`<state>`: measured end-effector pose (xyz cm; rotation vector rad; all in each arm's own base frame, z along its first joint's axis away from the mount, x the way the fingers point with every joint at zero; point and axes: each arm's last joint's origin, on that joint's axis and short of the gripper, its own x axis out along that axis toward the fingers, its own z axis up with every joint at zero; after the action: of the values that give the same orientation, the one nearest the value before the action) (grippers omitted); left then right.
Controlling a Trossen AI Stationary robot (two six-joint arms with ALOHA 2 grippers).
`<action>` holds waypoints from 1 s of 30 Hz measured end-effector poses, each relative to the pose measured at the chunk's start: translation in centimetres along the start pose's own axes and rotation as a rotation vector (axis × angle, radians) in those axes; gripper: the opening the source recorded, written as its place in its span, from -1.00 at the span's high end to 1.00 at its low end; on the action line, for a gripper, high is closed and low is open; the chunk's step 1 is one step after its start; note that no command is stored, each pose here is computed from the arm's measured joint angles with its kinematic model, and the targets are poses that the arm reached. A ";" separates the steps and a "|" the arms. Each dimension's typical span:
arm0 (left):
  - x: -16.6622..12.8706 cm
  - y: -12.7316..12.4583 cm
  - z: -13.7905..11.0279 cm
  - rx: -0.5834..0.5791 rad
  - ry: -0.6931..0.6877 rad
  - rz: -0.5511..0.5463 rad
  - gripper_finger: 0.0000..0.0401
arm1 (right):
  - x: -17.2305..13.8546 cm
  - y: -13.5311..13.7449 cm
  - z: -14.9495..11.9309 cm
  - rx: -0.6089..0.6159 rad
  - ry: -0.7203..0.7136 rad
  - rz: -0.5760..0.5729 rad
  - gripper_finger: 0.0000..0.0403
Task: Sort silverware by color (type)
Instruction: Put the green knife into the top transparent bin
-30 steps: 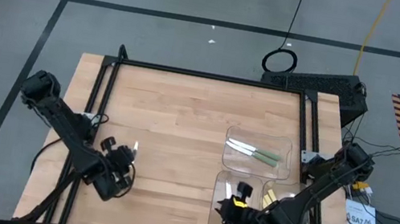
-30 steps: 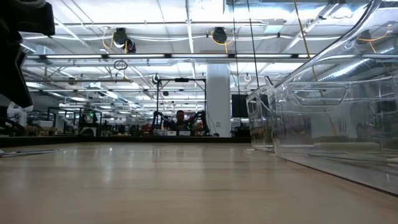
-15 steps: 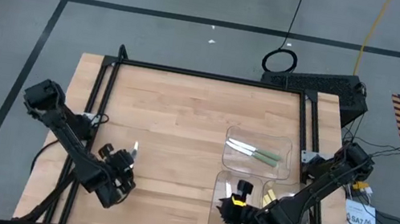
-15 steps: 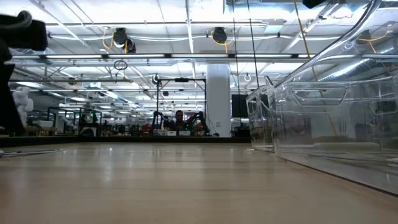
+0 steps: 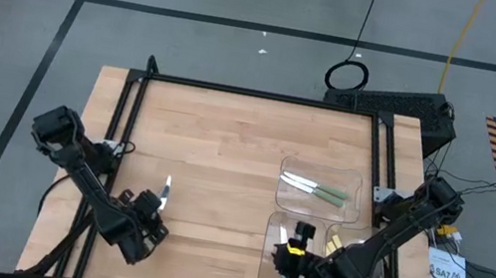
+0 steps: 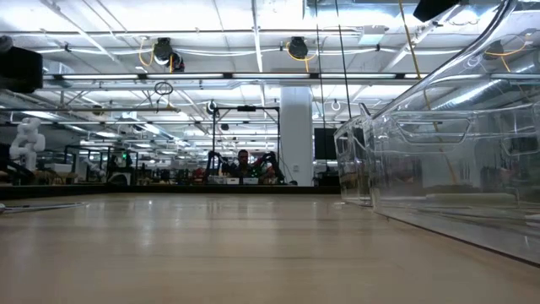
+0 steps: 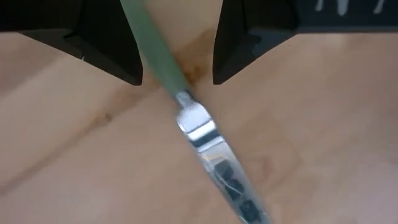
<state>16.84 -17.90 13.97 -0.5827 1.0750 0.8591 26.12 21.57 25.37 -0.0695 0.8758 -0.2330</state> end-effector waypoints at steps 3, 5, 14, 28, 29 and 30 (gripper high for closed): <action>0.3 -0.5 -0.6 -0.005 0.011 -0.035 -0.02 | 0.1 -0.1 0.1 0.006 0.000 -0.004 0.55; 0.6 -0.5 -1.0 0.007 0.010 -0.025 -0.02 | 0.2 -0.3 0.2 0.010 0.001 -0.008 0.55; 1.6 -1.4 -1.7 0.266 -0.014 -0.065 0.20 | 0.7 -0.6 0.8 0.036 -0.017 -0.009 0.55; 0.7 -3.0 -1.9 0.573 -0.066 -0.160 0.81 | 4.2 -0.2 3.2 0.010 -0.143 -0.014 0.55; 0.5 -3.2 -1.9 0.587 -0.072 -0.164 0.81 | 4.9 -0.2 3.4 0.004 -0.146 0.001 0.55; 0.4 -3.4 -1.9 0.600 -0.073 -0.168 0.81 | 5.6 -0.1 3.8 0.007 -0.153 0.020 0.55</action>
<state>18.80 -21.13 12.94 -0.1320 1.1304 0.3744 32.43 20.01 23.59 -0.0712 0.7234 -0.2092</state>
